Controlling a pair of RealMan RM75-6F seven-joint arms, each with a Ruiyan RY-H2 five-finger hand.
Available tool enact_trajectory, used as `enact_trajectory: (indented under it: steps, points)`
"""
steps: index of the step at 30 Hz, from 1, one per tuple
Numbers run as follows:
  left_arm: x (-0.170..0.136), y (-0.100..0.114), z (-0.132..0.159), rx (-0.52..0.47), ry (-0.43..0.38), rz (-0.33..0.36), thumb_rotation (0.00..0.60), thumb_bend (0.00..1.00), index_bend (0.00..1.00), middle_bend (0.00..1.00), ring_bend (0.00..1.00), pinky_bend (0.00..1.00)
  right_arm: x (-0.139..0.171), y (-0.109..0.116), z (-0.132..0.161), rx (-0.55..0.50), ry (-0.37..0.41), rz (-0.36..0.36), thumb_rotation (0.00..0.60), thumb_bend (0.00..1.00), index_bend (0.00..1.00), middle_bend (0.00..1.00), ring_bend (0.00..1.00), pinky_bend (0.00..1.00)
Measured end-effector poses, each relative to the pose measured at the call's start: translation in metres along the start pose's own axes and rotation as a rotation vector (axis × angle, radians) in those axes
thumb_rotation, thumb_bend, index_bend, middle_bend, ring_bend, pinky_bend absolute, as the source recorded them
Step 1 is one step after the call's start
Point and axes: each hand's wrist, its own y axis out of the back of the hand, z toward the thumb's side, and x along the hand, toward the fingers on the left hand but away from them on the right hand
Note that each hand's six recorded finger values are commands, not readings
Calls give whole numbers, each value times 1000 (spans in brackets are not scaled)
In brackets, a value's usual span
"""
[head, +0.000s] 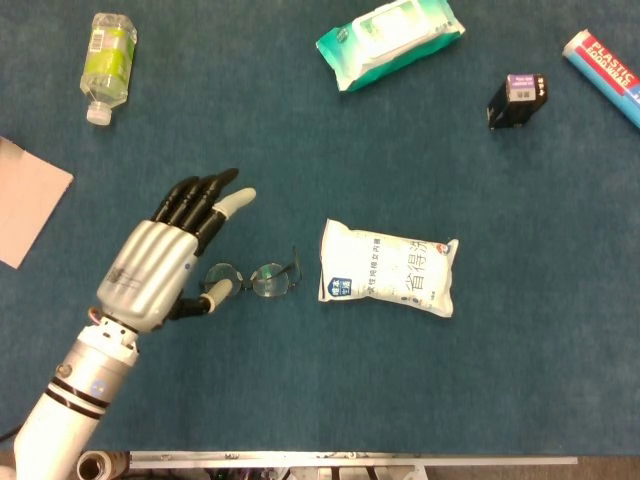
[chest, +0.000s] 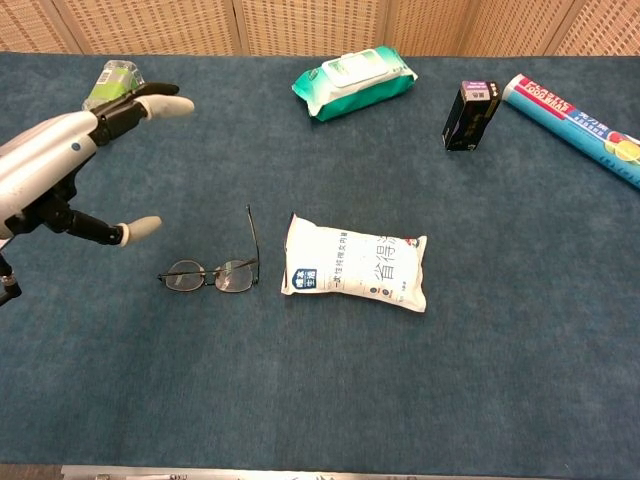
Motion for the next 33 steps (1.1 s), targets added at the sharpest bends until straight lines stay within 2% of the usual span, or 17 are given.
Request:
enact_trajectory:
  steps: [4, 8, 19, 33]
  points:
    - [7, -1, 12, 14, -19, -6, 600, 256, 3, 0, 0, 1, 0, 4, -1, -4, -3, -13, 600, 288, 603, 389, 257, 288]
    - [16, -2, 24, 16, -46, 0, 600, 230, 0, 0, 0, 1, 1, 9, -3, -8, -9, -29, 600, 288, 603, 389, 257, 288]
    - [31, -12, 43, 56, -133, 90, 600, 170, 0, 0, 0, 2, 2, 17, -8, -16, -21, -54, 600, 288, 603, 389, 257, 288]
    - [51, -30, 52, 68, -146, 85, 600, 168, 0, 0, 0, 2, 2, 20, -12, -14, -40, -64, 600, 288, 603, 389, 257, 288]
